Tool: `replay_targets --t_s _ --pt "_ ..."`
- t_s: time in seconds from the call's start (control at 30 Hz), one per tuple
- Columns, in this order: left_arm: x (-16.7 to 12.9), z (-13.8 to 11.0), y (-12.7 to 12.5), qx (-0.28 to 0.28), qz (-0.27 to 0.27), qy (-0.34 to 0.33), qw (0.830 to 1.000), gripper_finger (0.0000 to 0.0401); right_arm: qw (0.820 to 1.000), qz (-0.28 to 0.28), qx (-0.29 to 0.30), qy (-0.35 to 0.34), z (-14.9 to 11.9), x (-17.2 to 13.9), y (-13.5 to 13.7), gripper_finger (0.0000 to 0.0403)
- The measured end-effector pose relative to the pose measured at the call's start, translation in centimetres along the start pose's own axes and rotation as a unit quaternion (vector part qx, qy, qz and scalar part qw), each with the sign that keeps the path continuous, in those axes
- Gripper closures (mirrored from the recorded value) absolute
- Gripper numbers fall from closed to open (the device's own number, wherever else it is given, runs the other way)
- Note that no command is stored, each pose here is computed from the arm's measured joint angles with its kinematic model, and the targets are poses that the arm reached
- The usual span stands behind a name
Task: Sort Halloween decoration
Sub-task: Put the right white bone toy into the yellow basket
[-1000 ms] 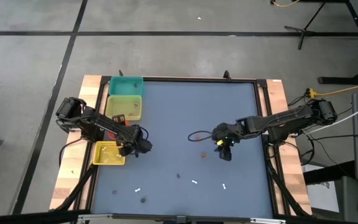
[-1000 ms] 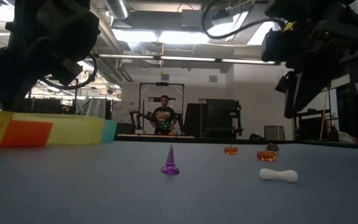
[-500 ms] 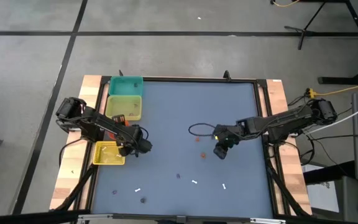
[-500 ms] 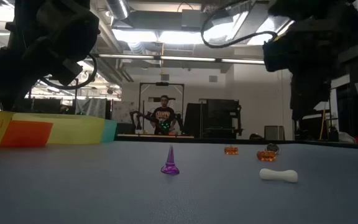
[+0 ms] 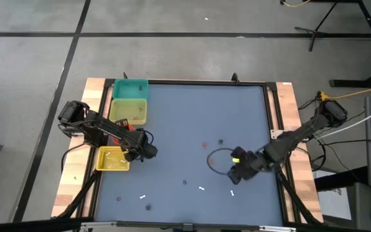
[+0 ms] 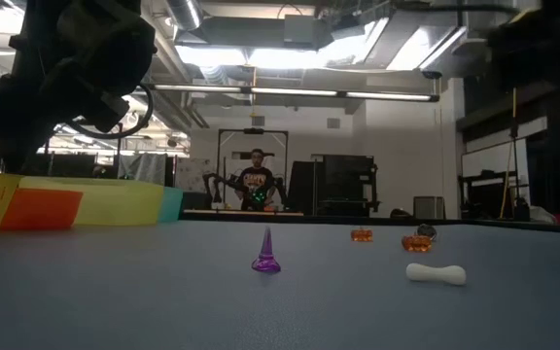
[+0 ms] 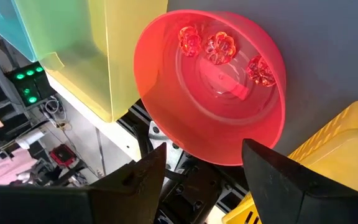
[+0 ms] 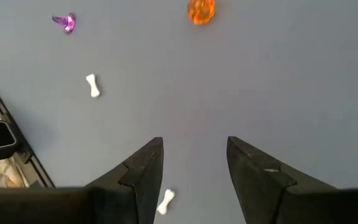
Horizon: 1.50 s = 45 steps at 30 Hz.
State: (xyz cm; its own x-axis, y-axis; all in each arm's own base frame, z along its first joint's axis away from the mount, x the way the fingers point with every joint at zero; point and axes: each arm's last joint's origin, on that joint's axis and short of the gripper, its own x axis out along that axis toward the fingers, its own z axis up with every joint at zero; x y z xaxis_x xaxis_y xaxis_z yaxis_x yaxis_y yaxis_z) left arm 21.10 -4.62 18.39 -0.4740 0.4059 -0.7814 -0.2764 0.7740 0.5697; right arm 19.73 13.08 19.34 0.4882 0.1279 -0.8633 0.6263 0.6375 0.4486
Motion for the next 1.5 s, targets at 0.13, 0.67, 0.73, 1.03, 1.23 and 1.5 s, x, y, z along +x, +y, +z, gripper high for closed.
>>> replay_targets --t_s 0.13,0.67,0.73,1.03,1.23,1.5 --pt "0.0 0.0 0.0 0.000 0.000 0.000 1.000 0.0209 1.000 -0.009 0.009 -0.012 -2.2 0.5 0.3 0.0226" --pt "0.0 0.0 0.0 -0.001 0.000 0.000 1.000 0.0209 0.996 -0.076 -0.011 0.036 -6.3 5.5 2.7 0.0226" --pt "0.0 0.0 0.0 -0.001 0.000 0.000 1.000 0.0209 0.997 -0.074 -0.012 0.037 -6.3 5.4 3.6 0.0226" --pt "0.0 0.0 0.0 -0.002 -0.001 -0.001 1.000 0.0209 0.997 -0.062 -0.010 0.037 -6.1 4.7 5.0 0.0226" --pt "0.0 0.1 -0.1 -0.004 -0.006 -0.007 1.000 0.0209 0.996 -0.064 0.008 0.062 -6.3 4.6 5.0 0.0226" --pt "0.0 0.4 -0.3 -0.008 -0.017 -0.017 1.000 0.0209 0.994 -0.066 0.023 0.084 -6.4 4.6 5.0 0.0226"
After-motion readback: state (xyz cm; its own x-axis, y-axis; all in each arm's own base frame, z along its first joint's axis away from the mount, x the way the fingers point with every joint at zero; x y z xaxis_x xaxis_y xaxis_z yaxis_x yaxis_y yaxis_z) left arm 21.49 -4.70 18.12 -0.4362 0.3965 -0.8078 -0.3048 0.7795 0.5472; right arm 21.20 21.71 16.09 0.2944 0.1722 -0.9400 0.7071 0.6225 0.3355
